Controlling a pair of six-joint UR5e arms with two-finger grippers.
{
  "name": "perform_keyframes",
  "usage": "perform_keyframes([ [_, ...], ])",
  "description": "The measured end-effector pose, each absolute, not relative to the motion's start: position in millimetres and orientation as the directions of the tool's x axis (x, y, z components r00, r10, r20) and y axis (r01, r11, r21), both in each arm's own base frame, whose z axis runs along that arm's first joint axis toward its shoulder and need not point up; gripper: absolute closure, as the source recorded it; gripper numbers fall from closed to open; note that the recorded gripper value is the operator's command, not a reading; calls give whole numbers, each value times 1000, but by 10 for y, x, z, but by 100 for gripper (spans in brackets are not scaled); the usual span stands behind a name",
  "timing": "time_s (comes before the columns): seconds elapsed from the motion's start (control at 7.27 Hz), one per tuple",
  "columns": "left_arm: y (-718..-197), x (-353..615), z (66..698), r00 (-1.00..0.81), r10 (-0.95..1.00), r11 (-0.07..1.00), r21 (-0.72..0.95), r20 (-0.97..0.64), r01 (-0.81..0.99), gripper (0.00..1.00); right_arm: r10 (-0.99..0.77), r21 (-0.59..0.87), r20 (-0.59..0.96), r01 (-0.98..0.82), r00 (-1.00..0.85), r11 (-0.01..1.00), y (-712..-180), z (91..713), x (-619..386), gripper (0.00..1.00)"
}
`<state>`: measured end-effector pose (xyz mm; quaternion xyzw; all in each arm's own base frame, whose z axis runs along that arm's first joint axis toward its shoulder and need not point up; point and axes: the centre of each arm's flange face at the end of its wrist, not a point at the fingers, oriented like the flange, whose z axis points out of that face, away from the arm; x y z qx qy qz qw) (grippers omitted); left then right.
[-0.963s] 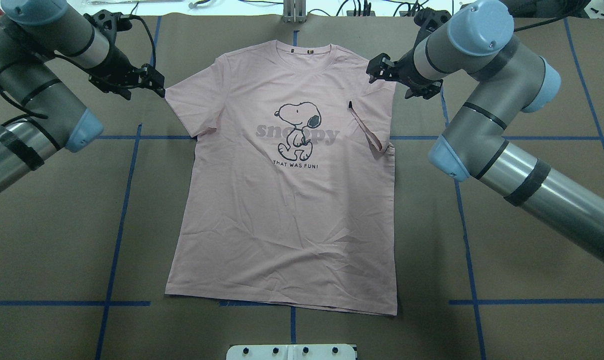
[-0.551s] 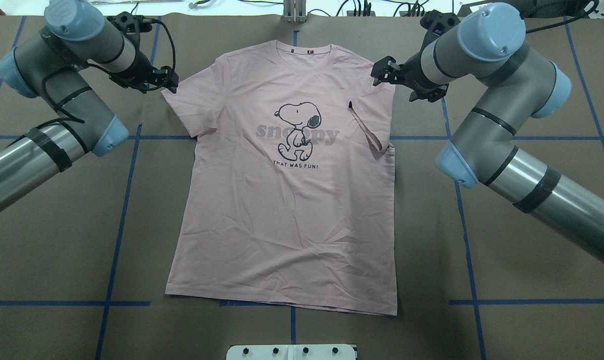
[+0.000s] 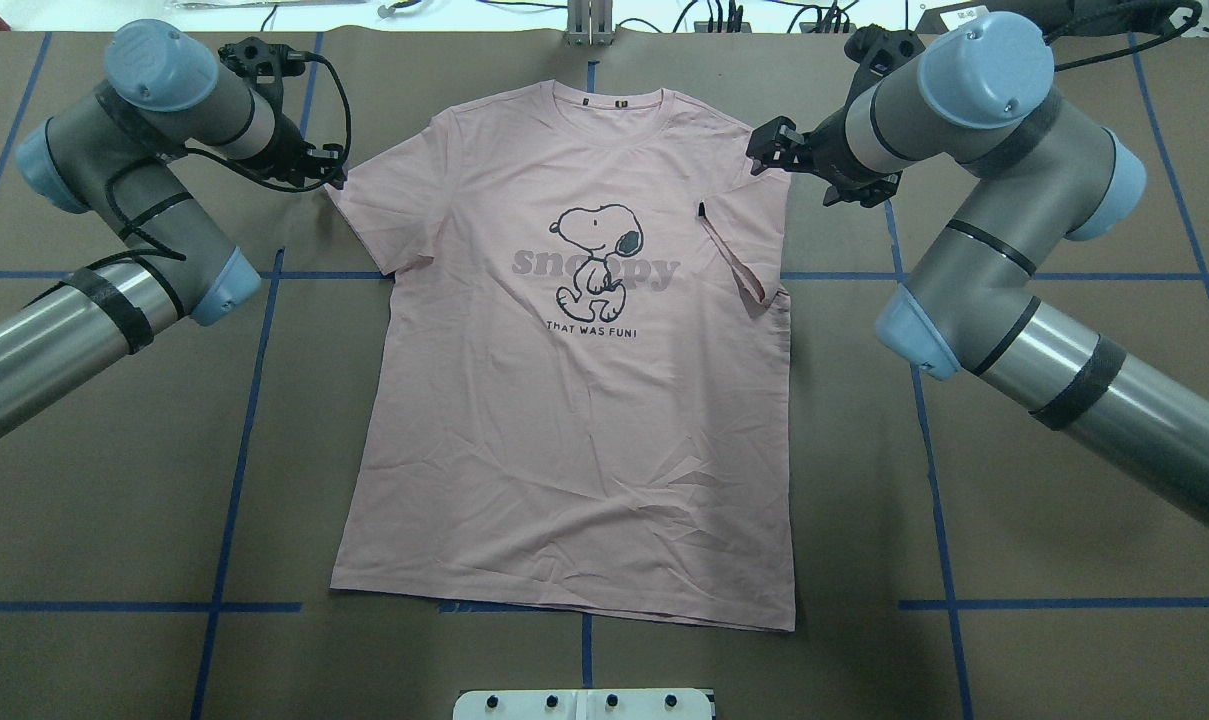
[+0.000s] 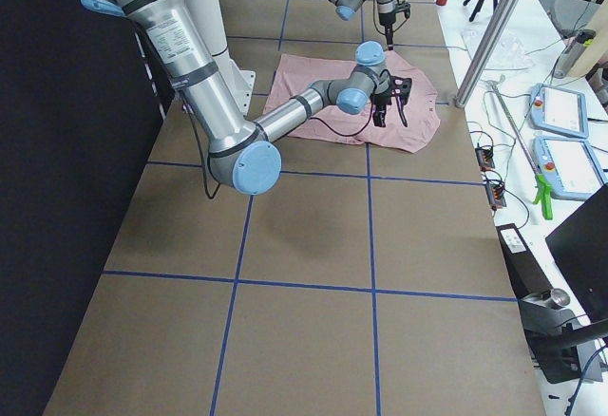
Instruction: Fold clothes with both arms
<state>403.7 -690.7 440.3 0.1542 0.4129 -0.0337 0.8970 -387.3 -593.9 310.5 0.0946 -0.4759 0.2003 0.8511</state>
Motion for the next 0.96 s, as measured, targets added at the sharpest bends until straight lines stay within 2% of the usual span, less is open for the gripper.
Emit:
perform_keyframes([
  [0.28, -6925, 4063, 4464, 653, 72, 948, 255, -754, 190, 100, 248, -24, 847, -431, 470, 902, -5943, 3106, -3878, 0],
  [0.69, -6940, 4094, 4381, 645, 82, 946, 263, -760, 190, 100, 246, -23, 847, -431, 470, 902, -5943, 3100, -3886, 0],
  [0.96, -6942, 4104, 4098, 614, 75, 941, 260, -786, 218, 100, 248, -25, 845, -429, 473, 903, -5943, 3122, -3907, 0],
])
